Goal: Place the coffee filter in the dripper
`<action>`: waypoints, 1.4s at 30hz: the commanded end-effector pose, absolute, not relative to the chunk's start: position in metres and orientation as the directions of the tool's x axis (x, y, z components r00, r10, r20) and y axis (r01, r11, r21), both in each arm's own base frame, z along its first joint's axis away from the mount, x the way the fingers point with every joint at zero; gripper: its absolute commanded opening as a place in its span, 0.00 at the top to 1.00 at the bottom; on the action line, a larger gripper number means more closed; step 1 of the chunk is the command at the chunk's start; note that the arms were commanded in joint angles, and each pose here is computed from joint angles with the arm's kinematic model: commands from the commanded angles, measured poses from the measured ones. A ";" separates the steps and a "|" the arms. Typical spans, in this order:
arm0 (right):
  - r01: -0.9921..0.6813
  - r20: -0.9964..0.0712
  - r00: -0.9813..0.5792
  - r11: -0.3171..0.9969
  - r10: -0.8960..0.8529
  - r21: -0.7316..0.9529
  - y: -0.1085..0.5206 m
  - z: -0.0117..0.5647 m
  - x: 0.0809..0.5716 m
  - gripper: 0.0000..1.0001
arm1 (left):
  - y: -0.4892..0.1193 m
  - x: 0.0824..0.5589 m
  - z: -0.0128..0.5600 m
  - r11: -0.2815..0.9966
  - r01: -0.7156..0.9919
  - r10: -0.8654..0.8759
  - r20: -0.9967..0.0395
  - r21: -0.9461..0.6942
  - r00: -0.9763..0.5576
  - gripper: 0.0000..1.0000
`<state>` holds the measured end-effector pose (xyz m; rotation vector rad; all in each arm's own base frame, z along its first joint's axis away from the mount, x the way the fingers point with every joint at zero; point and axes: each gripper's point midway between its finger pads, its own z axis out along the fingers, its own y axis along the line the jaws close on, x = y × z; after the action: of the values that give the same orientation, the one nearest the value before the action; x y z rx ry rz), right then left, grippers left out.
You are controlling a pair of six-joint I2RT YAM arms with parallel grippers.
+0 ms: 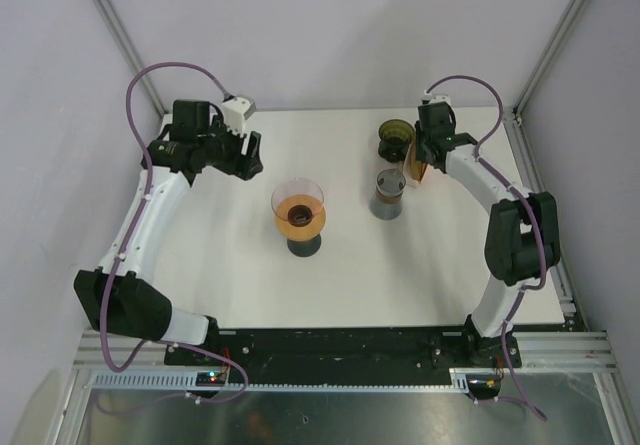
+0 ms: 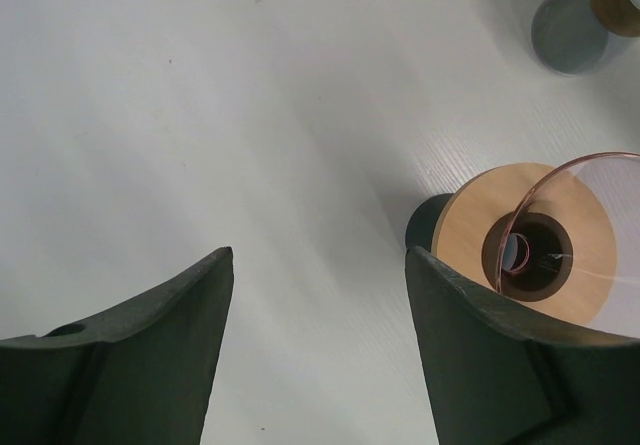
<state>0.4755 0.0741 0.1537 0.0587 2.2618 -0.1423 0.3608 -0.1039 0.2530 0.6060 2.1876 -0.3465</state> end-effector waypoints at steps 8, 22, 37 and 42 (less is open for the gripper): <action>0.137 -0.807 -0.590 0.987 0.010 -0.088 0.070 0.162 0.507 0.68 | -0.106 0.366 0.256 0.833 0.553 0.312 -0.797 -0.033 -0.518 0.26; 0.156 -0.794 -0.608 0.979 -0.011 -0.133 0.065 0.154 0.516 0.75 | -0.108 0.364 0.253 0.824 0.566 0.317 -0.795 -0.040 -0.518 0.25; 0.158 -0.791 -0.611 0.977 -0.016 -0.142 0.063 0.144 0.524 0.92 | -0.110 0.363 0.251 0.818 0.573 0.317 -0.793 -0.049 -0.521 0.25; 0.167 -0.803 -0.595 0.976 -0.011 -0.137 0.062 0.155 0.522 1.00 | -0.110 0.362 0.250 0.816 0.575 0.318 -0.793 -0.050 -0.520 0.25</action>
<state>0.5064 0.0646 0.1219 0.0659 2.2941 -0.2500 0.3599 -0.1085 0.2475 0.6282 2.1898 -0.3794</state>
